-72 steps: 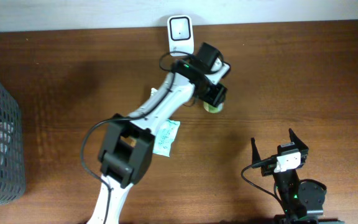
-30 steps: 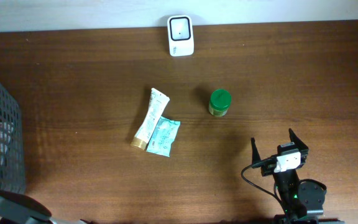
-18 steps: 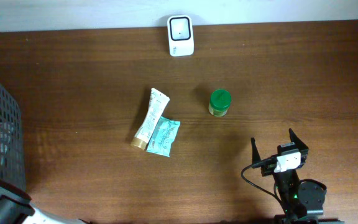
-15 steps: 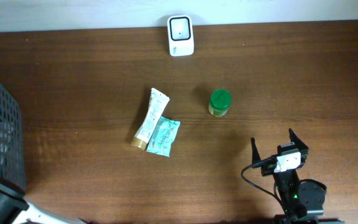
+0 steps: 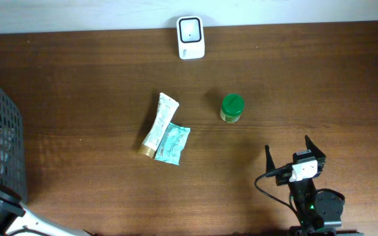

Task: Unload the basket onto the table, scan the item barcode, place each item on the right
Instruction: 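Grasp the orange Kleenex tissue pack in the basket with the left gripper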

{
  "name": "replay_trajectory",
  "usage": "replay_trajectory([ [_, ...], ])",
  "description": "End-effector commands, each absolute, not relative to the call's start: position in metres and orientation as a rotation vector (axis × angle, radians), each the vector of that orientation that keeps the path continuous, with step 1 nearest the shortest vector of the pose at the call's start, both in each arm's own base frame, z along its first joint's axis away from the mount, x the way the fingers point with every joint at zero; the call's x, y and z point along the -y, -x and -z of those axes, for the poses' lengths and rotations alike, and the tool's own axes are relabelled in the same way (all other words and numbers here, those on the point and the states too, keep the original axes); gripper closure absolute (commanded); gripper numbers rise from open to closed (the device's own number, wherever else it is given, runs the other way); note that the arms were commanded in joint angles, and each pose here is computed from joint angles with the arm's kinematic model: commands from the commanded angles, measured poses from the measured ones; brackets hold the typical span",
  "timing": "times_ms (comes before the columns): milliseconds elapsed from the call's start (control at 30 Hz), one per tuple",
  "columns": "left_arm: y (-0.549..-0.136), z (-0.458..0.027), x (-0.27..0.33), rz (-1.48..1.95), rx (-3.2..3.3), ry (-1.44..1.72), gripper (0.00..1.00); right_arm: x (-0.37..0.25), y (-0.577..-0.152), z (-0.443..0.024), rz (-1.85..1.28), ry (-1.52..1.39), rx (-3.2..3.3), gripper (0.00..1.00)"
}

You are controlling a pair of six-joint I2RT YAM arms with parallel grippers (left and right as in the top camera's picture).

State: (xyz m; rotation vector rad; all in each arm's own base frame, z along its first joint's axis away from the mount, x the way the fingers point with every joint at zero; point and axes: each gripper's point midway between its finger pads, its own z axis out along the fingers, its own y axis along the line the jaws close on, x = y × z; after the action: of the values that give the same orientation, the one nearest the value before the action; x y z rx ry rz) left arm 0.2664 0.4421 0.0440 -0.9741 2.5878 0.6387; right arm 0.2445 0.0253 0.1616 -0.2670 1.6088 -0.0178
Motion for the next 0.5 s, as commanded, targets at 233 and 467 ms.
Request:
replay_trajectory([
  [233,-0.313,-0.195,-0.417,-0.708,-2.235,0.925,1.00,-0.028,-0.244,-0.159,-0.001,0.274,-1.612,0.02],
  [467,-0.372,-0.416,-0.234,-0.387,-1.819,0.390,1.00,-0.028,-0.244,-0.159,-0.001,0.273,-1.612,0.02],
])
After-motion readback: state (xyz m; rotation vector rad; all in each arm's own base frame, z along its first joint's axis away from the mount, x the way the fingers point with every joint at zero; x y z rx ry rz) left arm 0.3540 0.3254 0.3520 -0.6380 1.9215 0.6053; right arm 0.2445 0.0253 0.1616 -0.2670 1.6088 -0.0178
